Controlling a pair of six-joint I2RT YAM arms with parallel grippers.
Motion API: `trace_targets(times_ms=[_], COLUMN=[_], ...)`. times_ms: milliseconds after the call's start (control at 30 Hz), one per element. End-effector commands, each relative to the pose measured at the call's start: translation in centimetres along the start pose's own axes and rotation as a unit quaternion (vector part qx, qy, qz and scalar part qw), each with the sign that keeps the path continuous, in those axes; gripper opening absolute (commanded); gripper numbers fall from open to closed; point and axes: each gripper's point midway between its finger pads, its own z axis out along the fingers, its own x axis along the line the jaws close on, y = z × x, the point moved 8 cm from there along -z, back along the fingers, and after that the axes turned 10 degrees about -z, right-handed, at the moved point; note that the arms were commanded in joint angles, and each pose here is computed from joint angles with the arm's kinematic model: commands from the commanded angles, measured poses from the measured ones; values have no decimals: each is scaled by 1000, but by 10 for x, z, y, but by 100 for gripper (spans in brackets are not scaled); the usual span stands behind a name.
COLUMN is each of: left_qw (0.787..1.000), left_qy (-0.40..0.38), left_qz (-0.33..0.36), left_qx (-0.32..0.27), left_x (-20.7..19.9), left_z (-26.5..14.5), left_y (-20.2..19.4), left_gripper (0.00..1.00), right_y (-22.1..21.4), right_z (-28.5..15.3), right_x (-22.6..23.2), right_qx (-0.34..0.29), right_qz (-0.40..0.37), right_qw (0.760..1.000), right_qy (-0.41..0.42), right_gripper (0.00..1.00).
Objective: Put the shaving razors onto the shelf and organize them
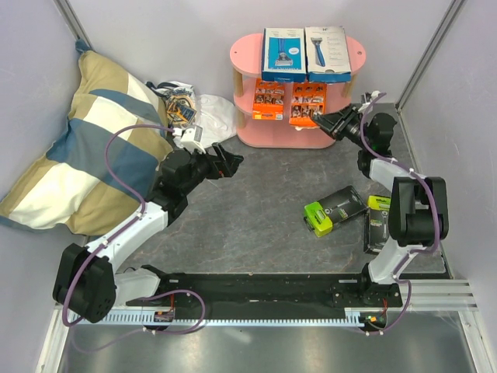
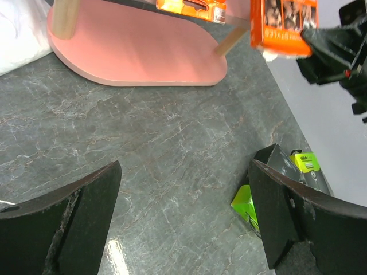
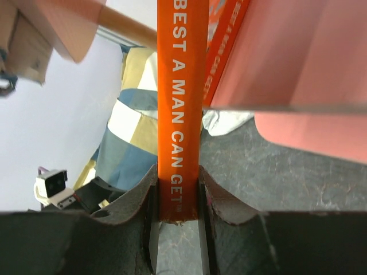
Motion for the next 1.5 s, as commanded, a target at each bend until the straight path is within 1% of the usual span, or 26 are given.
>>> trace_targets(times_ms=[0, 133, 400, 667, 700, 833, 1033, 1067, 1167, 1233, 1467], left_qw=[1000, 1000, 1000, 1000, 1000, 1000, 1000, 1000, 1000, 1000, 1000], left_qy=[-2, -4, -6, -10, -9, -5, -5, -5, -4, -3, -8], left_qz=[22, 22, 18, 17, 16, 14, 15, 14, 14, 13, 9], left_qx=[0, 2, 7, 7, 7, 8, 8, 8, 6, 7, 8], left_x=[4, 5, 6, 5, 5, 7, 7, 7, 7, 7, 6], left_z=[1, 2, 3, 2, 2, 0, -1, -1, -1, -1, 1], left_y=[-1, -2, -6, -5, -6, -7, -7, -7, -7, -8, -7], left_gripper=[98, 98, 98, 98, 98, 98, 98, 98, 98, 98, 98], right_y=[35, 42, 49, 41, 32, 27, 26, 26, 24, 23, 20], right_z=[12, 25, 45, 61, 69, 75, 78, 77, 75, 71, 67], right_x=[6, -7, -24, -29, -23, -24, -28, -30, -29, -26, -26], right_qx=[-12, 6, 17, 42, 57, 63, 73, 71, 69, 54, 47], right_qz=[-18, -3, 22, 31, 33, 38, 43, 44, 48, 45, 51], right_qw=[999, 1000, 1000, 998, 998, 997, 996, 996, 996, 997, 997], right_qy=[26, 14, 3, -25, -21, -25, -33, -35, -42, -45, -47], right_gripper=[20, 20, 21, 25, 25, 26, 34, 37, 39, 40, 45])
